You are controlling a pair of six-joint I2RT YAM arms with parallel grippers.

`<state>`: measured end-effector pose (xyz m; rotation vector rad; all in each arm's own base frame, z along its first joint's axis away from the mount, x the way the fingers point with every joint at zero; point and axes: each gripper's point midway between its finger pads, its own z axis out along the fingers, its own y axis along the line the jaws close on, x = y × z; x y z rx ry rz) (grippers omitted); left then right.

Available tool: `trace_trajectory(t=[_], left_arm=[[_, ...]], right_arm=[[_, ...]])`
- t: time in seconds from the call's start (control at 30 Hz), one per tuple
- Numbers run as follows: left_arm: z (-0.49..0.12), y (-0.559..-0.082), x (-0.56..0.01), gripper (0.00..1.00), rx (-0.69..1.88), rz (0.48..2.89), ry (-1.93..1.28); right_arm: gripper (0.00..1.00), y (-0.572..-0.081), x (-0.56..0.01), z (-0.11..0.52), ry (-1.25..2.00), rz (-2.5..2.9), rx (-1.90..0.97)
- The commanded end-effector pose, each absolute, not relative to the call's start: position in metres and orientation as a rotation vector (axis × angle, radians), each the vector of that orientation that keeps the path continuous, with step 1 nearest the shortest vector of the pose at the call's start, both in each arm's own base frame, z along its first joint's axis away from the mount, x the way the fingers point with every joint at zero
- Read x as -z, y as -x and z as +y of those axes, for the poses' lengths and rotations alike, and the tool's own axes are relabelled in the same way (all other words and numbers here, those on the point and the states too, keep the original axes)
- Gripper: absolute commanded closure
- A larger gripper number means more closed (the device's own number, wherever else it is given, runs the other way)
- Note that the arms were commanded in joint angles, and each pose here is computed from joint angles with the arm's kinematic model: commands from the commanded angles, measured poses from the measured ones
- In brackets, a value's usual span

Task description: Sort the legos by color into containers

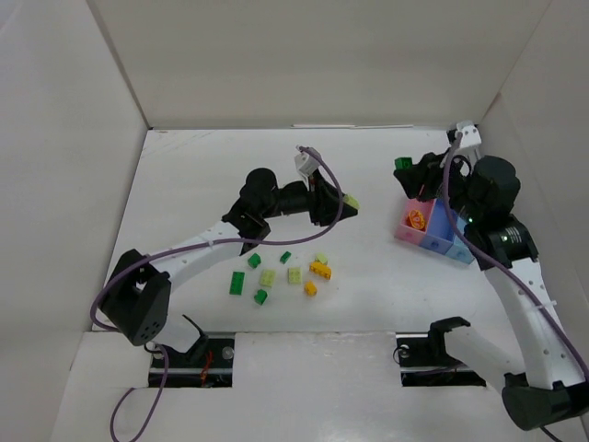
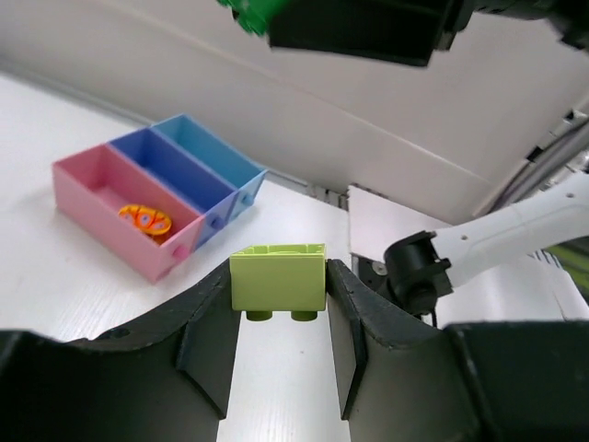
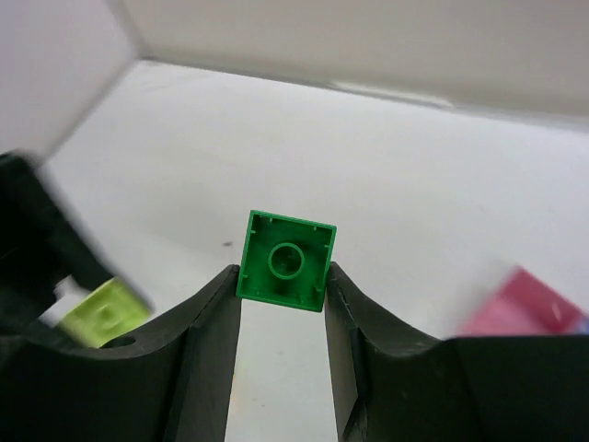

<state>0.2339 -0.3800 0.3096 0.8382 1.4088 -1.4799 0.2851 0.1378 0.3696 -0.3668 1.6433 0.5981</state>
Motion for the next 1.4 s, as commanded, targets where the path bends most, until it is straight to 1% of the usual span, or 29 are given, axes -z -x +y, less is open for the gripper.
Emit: trace_trajectory(t=[0.0, 0.03, 0.13, 0.23, 0.3, 0.5, 0.53, 0.7, 0.83, 0.93, 0.97, 1.03, 1.1, 1.2, 1.27, 1.37], left_arm=[[-0.369, -0.244, -0.316, 1.0, 1.387, 1.457, -0.752], [-0.368, -0.248, -0.312, 1.0, 1.372, 1.487, -0.731], [-0.362, -0.26, -0.301, 1.0, 1.292, 1.556, -0.671], [-0.356, -0.277, -0.307, 1.0, 1.19, 1.586, -0.606], [-0.353, -0.284, -0.298, 1.0, 1.124, 1.66, -0.565], [-0.352, -0.291, -0.284, 1.0, 1.052, 1.716, -0.56], [-0.352, -0.293, -0.277, 1.0, 1.039, 1.739, -0.554], [-0.351, -0.3, -0.276, 1.0, 0.987, 1.762, -0.571], [-0.351, -0.302, -0.276, 1.0, 0.979, 1.763, -0.564], [-0.35, -0.302, -0.276, 1.0, 0.972, 1.759, -0.573], [-0.35, -0.302, -0.276, 1.0, 0.972, 1.759, -0.573], [-0.351, -0.303, -0.272, 1.0, 0.97, 1.768, -0.574], [-0.351, -0.302, -0.269, 1.0, 0.968, 1.778, -0.575], [-0.352, -0.301, -0.27, 1.0, 0.977, 1.777, -0.583], [-0.354, -0.298, -0.272, 1.0, 0.991, 1.759, -0.611], [-0.356, -0.296, -0.274, 1.0, 0.985, 1.726, -0.663]], right_arm=[[1.0, -0.323, -0.321, 0.065, -0.112, 1.895, -0.242], [1.0, -0.323, -0.301, 0.043, -0.221, 1.97, -0.13], [1.0, -0.337, -0.265, 0.022, -0.343, 2.078, -0.05], [1.0, -0.341, -0.228, 0.0, -0.447, 2.161, 0.032], [1.0, -0.344, -0.214, -0.013, -0.501, 2.181, 0.078], [1.0, -0.35, -0.166, -0.043, -0.589, 2.294, 0.191], [1.0, -0.352, -0.162, -0.043, -0.589, 2.299, 0.193], [1.0, -0.349, -0.132, -0.047, -0.638, 2.377, 0.194], [1.0, -0.344, -0.124, -0.056, -0.691, 2.383, 0.243], [0.98, -0.338, -0.122, -0.06, -0.699, 2.383, 0.276], [0.94, -0.337, -0.125, -0.063, -0.709, 2.372, 0.276], [0.9, -0.333, -0.12, -0.063, -0.71, 2.389, 0.283], [0.8, -0.333, -0.124, -0.063, -0.71, 2.379, 0.279], [0.63, -0.33, -0.122, -0.061, -0.683, 2.401, 0.278], [0.61, -0.333, -0.128, -0.057, -0.66, 2.397, 0.238], [0.44, -0.336, -0.144, -0.049, -0.611, 2.369, 0.169]])
